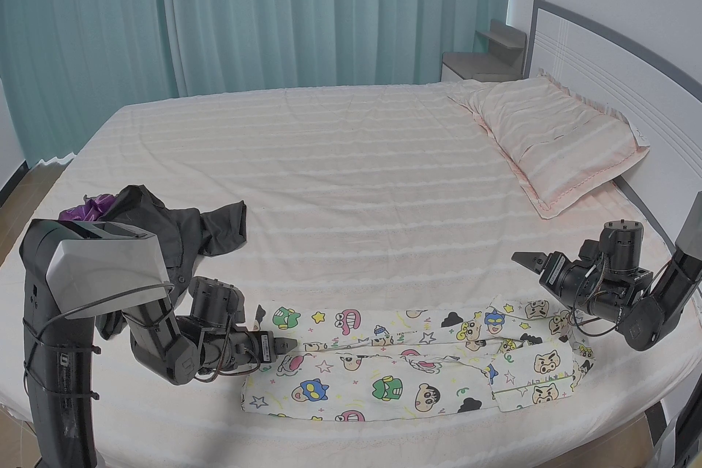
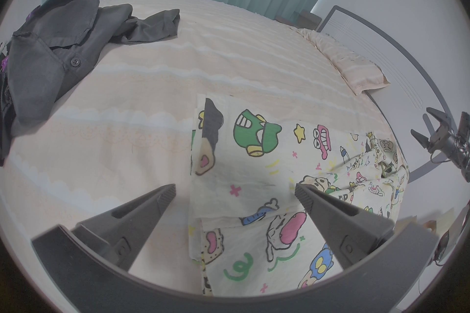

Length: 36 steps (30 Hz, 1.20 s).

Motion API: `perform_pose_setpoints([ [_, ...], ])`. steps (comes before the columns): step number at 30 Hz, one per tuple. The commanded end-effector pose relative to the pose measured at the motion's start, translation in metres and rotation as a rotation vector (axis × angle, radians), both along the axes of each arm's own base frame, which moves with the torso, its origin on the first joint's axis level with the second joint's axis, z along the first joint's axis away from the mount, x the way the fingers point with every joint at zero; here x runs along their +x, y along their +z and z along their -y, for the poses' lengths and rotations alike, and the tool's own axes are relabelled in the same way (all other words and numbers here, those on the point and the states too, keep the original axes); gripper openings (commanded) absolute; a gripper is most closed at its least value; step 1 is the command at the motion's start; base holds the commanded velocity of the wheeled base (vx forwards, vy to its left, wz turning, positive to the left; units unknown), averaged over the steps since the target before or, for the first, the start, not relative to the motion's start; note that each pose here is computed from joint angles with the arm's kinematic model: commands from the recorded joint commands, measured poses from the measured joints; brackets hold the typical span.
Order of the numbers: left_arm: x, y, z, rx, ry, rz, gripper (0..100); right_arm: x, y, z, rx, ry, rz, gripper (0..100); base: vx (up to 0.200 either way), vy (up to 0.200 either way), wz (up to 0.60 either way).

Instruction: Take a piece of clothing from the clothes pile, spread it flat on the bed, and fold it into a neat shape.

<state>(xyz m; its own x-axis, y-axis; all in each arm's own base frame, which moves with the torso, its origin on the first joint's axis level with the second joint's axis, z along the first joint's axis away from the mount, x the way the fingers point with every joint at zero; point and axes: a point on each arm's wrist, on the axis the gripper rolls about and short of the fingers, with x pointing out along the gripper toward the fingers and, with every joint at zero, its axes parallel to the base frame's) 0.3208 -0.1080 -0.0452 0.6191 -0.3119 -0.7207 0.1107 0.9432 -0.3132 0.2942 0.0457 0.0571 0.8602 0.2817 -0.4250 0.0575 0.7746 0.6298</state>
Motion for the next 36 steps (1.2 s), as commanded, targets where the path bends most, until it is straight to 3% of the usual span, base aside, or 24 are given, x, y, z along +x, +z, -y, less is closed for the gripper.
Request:
perform_pose_setpoints([
  [1, 0.001, -0.005, 0.005, 0.005, -0.015, -0.004, 100, 0.0, 0.0, 0.0, 0.0, -0.001, 0.0, 100, 0.0, 0.0, 0.0],
  [14, 0.004, -0.007, 0.018, 0.057, -0.039, -0.011, 100, 0.0, 0.001, 0.0, -0.001, 0.0, 0.005, 100, 0.0, 0.0, 0.0],
  [15, 0.005, -0.006, 0.019, 0.06, -0.044, -0.011, 0, -0.001, 0.001, 0.0, -0.001, 0.0, 0.004, 100, 0.0, 0.0, 0.0],
  [28, 0.0, -0.006, 0.024, 0.096, -0.089, -0.037, 0, 0.0, 0.002, 0.001, 0.001, -0.004, 0.009, 100, 0.0, 0.0, 0.0],
  [36, 0.003, 0.014, 0.014, 0.064, -0.035, -0.012, 0, 0.0, 0.002, 0.003, 0.001, -0.011, 0.008, 100, 0.0, 0.0, 0.0],
])
